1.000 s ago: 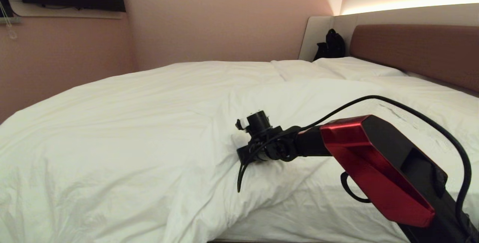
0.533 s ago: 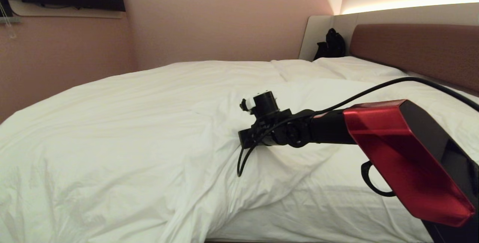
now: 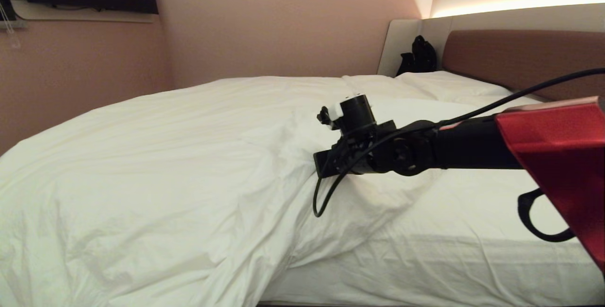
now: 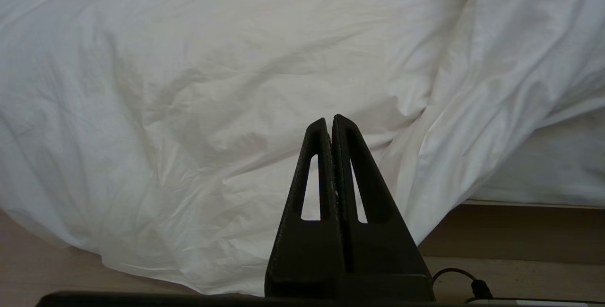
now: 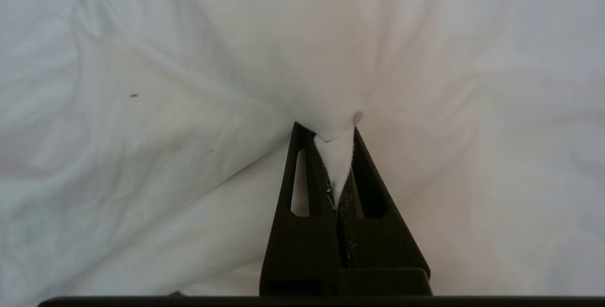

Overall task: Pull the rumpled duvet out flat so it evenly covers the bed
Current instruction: Flatten the corners of the folded blanket

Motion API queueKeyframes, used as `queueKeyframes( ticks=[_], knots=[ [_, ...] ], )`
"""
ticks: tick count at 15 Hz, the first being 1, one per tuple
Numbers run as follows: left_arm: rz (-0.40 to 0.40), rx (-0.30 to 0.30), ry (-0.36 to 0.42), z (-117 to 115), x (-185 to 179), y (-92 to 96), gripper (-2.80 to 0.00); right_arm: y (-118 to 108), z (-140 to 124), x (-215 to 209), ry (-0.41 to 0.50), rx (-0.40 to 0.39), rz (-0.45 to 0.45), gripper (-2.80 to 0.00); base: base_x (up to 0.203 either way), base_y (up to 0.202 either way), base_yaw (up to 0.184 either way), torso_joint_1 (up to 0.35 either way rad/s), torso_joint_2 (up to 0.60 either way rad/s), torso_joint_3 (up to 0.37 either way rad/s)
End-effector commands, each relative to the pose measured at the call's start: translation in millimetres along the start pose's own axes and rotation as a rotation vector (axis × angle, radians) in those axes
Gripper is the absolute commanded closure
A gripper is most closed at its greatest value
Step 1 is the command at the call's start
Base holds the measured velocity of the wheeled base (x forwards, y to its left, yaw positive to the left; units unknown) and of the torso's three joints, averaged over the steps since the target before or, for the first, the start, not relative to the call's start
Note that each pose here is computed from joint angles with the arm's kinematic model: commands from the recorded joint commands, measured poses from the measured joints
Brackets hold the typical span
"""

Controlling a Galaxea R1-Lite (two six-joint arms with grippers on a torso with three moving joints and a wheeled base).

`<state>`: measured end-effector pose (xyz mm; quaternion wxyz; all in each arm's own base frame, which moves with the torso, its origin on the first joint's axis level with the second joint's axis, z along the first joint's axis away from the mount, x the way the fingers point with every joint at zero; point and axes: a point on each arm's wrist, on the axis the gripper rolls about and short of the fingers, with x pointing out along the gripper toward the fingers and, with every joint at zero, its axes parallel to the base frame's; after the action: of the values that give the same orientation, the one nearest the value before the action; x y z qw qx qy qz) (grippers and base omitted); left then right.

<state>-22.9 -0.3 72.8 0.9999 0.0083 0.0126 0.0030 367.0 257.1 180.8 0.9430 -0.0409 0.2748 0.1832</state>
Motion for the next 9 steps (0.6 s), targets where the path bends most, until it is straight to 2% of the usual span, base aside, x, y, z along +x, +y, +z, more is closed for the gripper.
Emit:
queueKeyframes(
  ticks=[1,5,9],
  knots=[
    [0.0,0.0,0.001,0.0,0.1,0.0,0.0,-11.3,-8.1,-47.8,0.021,-0.005,-0.039,0.0,0.0,0.0,0.0,0.0,0.0,0.0],
    [0.0,0.0,0.001,0.0,0.1,0.0,0.0,-31.8,-56.3,-94.9,0.122,-0.045,-0.225,0.0,0.0,0.0,0.0,0.0,0.0,0.0],
    [0.0,0.0,0.001,0.0,0.1,0.0,0.0,-45.7,-84.3,-139.7,0.145,-0.057,-0.263,0.0,0.0,0.0,0.0,0.0,0.0,0.0]
  ],
)
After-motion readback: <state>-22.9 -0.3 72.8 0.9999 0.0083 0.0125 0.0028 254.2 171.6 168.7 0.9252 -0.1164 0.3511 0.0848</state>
